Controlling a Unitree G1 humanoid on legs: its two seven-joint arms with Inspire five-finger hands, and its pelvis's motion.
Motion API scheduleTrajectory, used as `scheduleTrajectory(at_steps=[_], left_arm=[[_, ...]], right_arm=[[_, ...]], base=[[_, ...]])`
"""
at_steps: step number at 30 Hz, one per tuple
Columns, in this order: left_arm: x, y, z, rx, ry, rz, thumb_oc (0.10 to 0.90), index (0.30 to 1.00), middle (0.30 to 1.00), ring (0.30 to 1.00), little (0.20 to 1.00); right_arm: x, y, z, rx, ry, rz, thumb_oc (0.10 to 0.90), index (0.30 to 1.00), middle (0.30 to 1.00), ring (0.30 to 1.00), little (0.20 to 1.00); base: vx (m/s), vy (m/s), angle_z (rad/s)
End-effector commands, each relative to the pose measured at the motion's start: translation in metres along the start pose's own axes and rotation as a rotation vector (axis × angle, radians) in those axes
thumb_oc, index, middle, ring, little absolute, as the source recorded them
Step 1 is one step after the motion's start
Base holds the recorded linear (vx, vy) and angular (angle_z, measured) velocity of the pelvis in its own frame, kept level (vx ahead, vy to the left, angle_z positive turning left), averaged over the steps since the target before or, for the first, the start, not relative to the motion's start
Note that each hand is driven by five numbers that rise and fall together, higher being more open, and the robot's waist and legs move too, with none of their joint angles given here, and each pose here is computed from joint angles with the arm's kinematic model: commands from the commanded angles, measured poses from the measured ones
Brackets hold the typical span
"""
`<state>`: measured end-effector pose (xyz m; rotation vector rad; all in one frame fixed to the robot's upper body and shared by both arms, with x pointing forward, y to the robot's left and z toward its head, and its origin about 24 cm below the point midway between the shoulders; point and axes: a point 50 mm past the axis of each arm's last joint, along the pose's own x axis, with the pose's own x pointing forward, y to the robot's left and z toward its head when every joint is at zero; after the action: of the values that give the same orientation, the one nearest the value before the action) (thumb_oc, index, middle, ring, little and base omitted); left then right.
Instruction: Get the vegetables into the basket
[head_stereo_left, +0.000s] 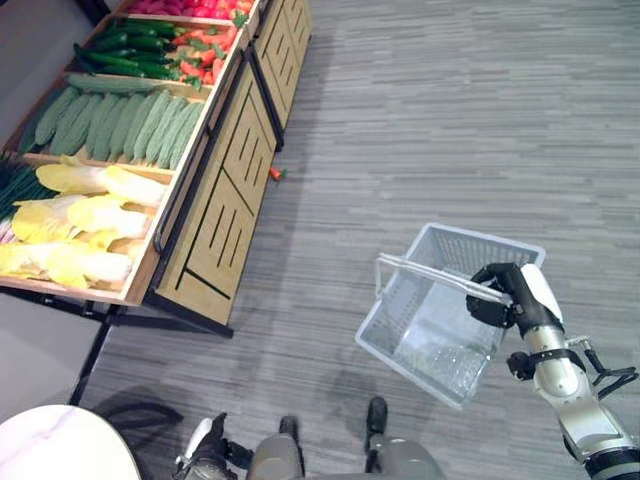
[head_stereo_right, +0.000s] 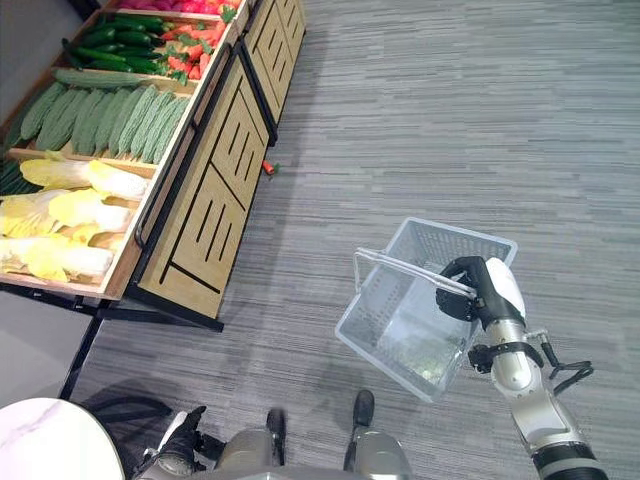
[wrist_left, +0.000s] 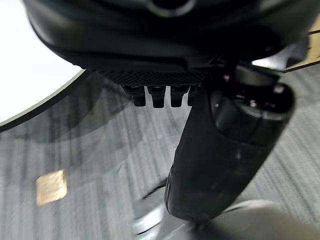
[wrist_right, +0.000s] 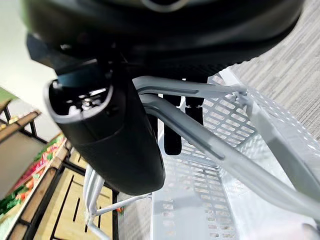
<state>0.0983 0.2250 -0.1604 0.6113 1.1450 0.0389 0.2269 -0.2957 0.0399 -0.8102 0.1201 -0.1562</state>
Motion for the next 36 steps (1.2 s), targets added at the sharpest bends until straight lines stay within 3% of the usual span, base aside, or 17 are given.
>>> scheduleTrajectory(at_steps=[1,36], left_arm=[[-0.001,0.012,-0.023,0.102,0.061,0.029,0.9,1.0,1.0,1.0,1.0],[0.004,0.036,-0.015,0.161,0.013,0.079,0.9,1.0,1.0,1.0,1.0]], right_arm=[[0.013,-0.036,0.06,0.044,-0.319,-0.18,0.4,0.3,0.3,0.3,0.3],[0.023,-0.008,0.088,0.06,-0.406,-0.086,0.4,0.3,0.3,0.3,0.3]], base=[[0.19,0.042,-0.11],[0.09,0.105,-0.13]])
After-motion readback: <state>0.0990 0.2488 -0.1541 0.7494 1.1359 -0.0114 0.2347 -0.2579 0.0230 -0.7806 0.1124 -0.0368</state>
